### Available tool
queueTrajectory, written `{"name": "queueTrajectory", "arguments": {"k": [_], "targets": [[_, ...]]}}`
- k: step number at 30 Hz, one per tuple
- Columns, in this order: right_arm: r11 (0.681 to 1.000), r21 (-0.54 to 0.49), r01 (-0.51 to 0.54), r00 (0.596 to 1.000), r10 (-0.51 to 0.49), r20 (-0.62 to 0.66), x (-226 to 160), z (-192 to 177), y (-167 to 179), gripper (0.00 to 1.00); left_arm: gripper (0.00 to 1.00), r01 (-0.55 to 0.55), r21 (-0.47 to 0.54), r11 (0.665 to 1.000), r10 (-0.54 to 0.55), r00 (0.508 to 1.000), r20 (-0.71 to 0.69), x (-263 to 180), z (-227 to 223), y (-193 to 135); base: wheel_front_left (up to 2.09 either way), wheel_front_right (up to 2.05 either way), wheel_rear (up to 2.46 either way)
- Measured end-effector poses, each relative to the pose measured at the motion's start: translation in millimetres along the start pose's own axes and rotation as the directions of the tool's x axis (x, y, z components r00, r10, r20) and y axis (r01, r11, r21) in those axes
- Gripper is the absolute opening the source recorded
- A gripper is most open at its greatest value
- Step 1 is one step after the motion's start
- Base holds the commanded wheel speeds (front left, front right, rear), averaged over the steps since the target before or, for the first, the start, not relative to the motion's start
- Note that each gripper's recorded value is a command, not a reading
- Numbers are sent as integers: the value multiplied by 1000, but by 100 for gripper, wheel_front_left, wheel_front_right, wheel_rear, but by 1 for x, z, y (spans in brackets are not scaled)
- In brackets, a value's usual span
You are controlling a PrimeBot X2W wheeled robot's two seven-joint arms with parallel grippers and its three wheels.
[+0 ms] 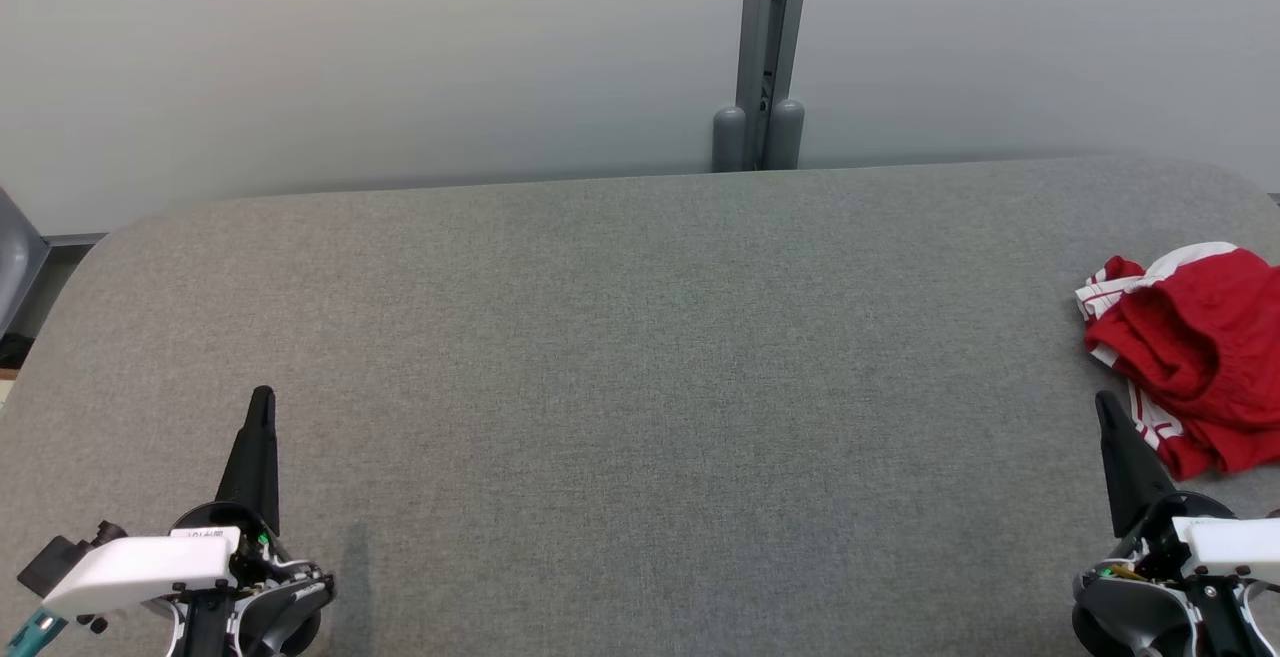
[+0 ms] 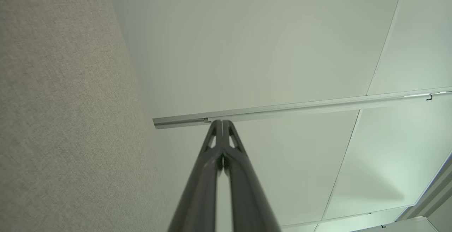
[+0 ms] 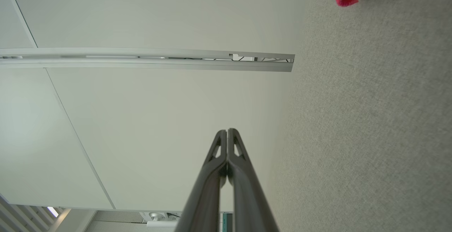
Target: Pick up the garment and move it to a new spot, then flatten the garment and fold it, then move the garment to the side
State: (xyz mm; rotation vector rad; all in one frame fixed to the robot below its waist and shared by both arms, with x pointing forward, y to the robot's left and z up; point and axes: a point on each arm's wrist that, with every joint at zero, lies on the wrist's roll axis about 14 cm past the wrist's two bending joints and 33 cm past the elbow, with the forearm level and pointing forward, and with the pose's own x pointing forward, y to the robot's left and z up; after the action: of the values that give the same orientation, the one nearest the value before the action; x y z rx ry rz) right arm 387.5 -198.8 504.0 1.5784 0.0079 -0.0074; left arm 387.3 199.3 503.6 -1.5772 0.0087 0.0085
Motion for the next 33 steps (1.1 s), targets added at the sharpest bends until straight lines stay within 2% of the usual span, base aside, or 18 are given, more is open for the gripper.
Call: {"name": "queueTrajectory", "arguments": {"k": [33], "targets": [[1000,0,0,1000,0,0,0,0,0,0,0,0,0,1000,0,1000,0,0,0,0,0,0,0]]}}
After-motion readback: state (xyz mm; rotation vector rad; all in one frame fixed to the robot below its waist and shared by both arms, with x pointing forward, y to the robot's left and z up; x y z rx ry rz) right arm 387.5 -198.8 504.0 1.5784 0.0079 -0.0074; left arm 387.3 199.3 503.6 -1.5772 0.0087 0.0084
